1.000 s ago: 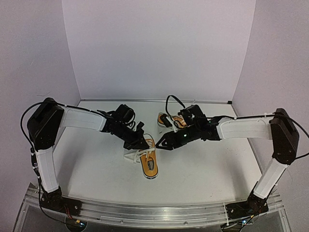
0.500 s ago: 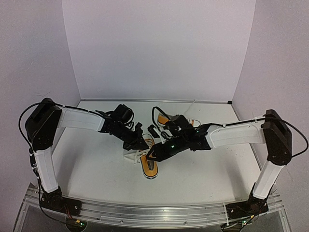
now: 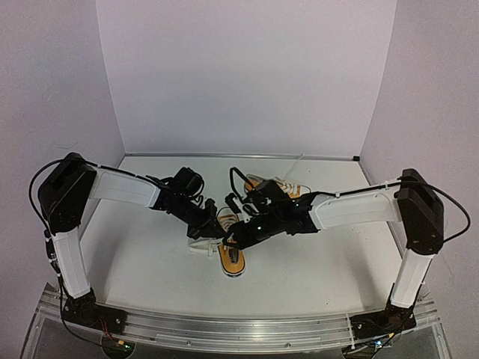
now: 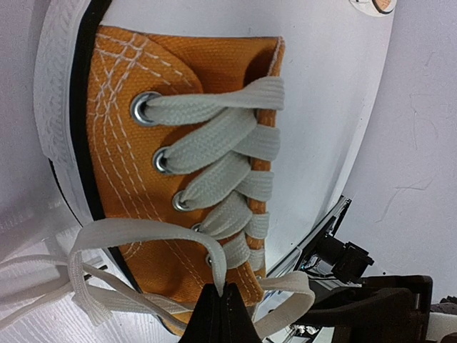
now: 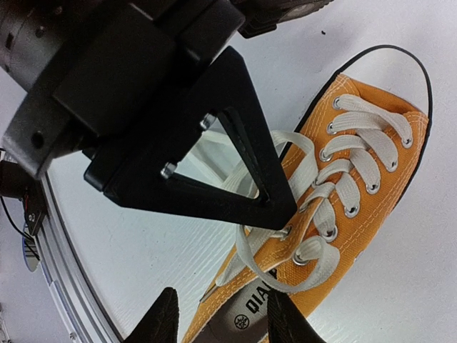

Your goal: Tie the shoes

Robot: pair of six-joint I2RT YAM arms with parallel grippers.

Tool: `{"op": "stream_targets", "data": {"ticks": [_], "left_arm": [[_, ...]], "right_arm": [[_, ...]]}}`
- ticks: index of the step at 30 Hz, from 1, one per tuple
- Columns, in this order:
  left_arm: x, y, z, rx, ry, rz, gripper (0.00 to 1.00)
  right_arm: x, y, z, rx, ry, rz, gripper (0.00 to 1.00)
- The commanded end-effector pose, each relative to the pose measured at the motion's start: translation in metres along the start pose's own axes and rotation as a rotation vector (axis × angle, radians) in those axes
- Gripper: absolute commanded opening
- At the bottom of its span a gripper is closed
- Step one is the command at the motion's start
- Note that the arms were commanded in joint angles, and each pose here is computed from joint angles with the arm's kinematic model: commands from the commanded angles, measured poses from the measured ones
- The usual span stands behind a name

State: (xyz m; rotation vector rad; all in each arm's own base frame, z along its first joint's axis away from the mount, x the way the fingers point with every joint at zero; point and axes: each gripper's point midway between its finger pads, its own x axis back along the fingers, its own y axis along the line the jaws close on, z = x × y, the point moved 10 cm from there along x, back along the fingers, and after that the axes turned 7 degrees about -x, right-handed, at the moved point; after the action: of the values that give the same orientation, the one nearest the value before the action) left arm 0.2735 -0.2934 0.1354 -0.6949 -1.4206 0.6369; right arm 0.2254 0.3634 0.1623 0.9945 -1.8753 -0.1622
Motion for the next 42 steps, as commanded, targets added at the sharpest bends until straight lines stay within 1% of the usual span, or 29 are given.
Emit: {"op": "stream_targets", "data": {"ticks": [1,23,25,27,28,31,32,33,37,40,41,42], "left_arm": [[0.017,-0.019,-0.001,-0.02,-0.04,0.082,0.0],[0.019,-0.023,-0.001,-0.023,-0.047,0.102,0.0],[0.019,-0.023,-0.001,-0.023,-0.047,0.102,0.0],[0.02,-0.024,-0.001,-0.026,-0.049,0.103,0.0],[0.02,-0.024,-0.001,-0.027,-0.048,0.103,0.0],[0.021,-0.025,-0.001,-0.037,-0.053,0.102,0.0],[0.022,-0.025,-0.001,-0.043,-0.054,0.101,0.0],[0.023,-0.026,-0.001,-0.048,-0.058,0.1,0.02],[0.029,-0.029,-0.001,-0.072,-0.088,0.082,0.04],[0.029,-0.03,-0.001,-0.076,-0.088,0.082,0.01],[0.028,-0.029,-0.001,-0.074,-0.084,0.083,0.0],[0.028,-0.029,-0.001,-0.07,-0.083,0.082,0.0]], "right_arm": [[-0.005,0.011,-0.008,0.014,-0.025,0.021,0.4],[-0.027,0.012,0.001,0.054,0.02,0.145,0.38],[-0.029,0.012,0.002,0.055,0.022,0.149,0.35],[-0.027,0.013,0.0,0.056,0.018,0.148,0.27],[-0.026,0.013,-0.001,0.056,0.015,0.149,0.2],[-0.022,0.015,-0.003,0.057,0.005,0.152,0.05],[-0.02,0.016,-0.003,0.057,0.002,0.153,0.01],[-0.018,0.016,-0.004,0.057,-0.001,0.153,0.0],[-0.008,0.018,-0.004,0.052,-0.015,0.149,0.0],[-0.004,0.019,-0.004,0.049,-0.02,0.144,0.01],[-0.004,0.02,-0.004,0.048,-0.018,0.139,0.06],[-0.005,0.021,-0.005,0.045,-0.015,0.132,0.17]]}}
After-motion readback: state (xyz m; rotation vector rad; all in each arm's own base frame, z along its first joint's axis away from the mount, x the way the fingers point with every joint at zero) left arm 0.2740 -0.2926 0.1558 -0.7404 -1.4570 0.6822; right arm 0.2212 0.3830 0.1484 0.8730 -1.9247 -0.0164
